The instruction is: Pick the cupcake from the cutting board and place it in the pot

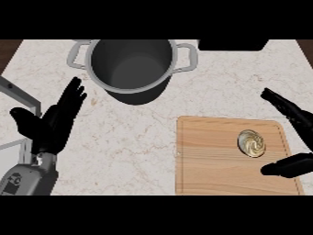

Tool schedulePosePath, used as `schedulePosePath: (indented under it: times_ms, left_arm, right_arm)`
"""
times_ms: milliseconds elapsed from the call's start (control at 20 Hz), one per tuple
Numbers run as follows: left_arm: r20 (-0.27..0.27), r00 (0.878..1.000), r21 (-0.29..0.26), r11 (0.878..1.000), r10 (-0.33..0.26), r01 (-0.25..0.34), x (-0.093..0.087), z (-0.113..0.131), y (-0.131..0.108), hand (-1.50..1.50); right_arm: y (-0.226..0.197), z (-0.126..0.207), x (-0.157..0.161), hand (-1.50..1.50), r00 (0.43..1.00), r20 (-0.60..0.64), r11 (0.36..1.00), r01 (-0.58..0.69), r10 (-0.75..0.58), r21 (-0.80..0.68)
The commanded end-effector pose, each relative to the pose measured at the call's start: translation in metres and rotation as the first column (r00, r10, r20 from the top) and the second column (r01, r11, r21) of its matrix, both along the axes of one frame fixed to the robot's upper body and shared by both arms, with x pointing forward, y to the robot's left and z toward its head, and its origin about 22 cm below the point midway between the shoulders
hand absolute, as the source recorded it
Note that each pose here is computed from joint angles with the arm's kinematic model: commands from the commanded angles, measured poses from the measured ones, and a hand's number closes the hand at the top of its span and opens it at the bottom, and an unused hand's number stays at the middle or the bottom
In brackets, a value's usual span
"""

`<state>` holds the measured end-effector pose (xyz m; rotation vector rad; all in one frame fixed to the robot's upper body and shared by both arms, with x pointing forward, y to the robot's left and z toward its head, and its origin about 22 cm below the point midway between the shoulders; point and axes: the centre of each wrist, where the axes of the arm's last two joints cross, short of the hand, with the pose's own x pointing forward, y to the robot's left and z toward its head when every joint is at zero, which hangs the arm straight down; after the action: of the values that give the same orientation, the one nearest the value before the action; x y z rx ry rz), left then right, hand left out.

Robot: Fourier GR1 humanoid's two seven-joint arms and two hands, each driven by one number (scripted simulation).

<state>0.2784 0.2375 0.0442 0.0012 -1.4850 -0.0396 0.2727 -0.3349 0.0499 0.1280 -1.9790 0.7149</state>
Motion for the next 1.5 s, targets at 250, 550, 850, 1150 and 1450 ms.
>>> schedulePosePath:
  times_ms: [250,550,850,1150,1450]
  left_arm:
    - [-0.005,1.000,-0.015,1.000,0.025,-0.025,-0.012,0.020,-0.019,0.00]
    - [-0.016,1.000,-0.024,1.000,0.017,-0.018,-0.008,0.020,-0.022,0.00]
    - [-0.020,0.999,-0.004,0.999,0.048,-0.048,-0.019,-0.003,-0.006,0.00]
    - [-0.026,0.999,-0.014,0.999,0.037,-0.037,-0.006,0.010,0.001,0.00]
    - [0.002,0.999,-0.001,0.999,0.037,-0.037,-0.008,0.024,-0.003,0.00]
  right_arm:
    - [-0.100,0.069,-0.012,-1.50,0.988,0.150,0.936,0.009,0.047,-0.353]
    - [-0.093,0.134,-0.015,-1.50,0.990,0.082,0.818,-0.045,0.112,-0.573]
    - [-0.066,0.152,-0.016,-1.50,0.997,-0.042,0.710,-0.075,0.064,-0.700]
    - [-0.026,0.147,-0.004,-1.50,0.994,-0.108,0.664,-0.074,-0.011,-0.744]
    - [-0.024,0.116,-0.007,-1.50,0.983,-0.180,0.606,-0.116,-0.045,-0.787]
